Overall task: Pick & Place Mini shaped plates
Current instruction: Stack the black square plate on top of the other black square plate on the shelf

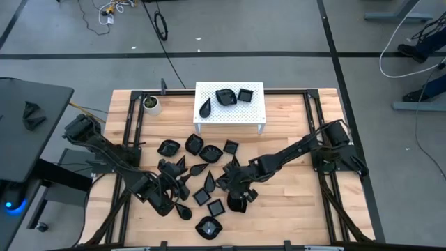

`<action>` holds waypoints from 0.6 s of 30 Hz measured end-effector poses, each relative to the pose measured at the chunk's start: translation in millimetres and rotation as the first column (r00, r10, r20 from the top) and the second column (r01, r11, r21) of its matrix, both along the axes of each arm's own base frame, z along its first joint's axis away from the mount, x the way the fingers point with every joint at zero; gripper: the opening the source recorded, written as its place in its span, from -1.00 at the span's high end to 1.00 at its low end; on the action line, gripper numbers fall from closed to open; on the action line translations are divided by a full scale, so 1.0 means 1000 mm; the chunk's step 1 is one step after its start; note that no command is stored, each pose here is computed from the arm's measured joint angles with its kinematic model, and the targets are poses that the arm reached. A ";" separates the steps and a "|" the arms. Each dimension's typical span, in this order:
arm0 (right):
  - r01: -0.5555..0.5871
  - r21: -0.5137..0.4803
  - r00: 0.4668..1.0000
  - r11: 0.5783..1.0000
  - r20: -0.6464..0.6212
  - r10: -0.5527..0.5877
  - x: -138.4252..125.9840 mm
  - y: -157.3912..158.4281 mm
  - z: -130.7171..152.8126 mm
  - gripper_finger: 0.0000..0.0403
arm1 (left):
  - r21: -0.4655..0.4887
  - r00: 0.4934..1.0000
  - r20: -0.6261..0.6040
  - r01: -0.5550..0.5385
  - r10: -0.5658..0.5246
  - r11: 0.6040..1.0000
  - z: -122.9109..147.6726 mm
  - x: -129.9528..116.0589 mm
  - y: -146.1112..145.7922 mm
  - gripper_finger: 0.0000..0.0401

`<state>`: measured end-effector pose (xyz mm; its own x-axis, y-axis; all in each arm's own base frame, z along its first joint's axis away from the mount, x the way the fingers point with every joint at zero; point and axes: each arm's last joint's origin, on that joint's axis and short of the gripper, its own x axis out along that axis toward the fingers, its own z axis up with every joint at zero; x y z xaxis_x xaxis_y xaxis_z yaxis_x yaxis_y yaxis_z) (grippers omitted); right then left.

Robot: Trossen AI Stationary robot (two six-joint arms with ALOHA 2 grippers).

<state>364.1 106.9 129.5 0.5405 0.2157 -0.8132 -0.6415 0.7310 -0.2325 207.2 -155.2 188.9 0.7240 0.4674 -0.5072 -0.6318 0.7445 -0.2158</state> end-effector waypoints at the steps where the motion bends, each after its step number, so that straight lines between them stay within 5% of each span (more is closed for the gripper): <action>1: -0.003 -0.010 1.000 1.000 0.007 0.003 0.001 0.000 -0.001 0.56 | -0.001 1.000 0.001 0.000 0.000 1.000 0.000 0.000 0.000 0.36; 6: 0.046 -0.086 0.999 0.995 0.025 -0.044 0.003 -0.002 -0.007 0.64 | -0.005 1.000 0.005 0.000 0.000 1.000 0.000 0.000 0.000 0.36; 13: 0.066 -0.075 0.997 0.995 0.036 -0.064 0.003 -0.002 -0.004 0.96 | -0.006 1.000 0.006 0.000 0.000 1.000 0.000 0.000 0.000 0.36; 18: 0.113 -0.022 0.993 0.993 0.045 -0.112 -0.002 0.003 0.014 0.96 | -0.006 1.000 0.006 0.000 0.000 1.000 0.000 0.000 0.000 0.36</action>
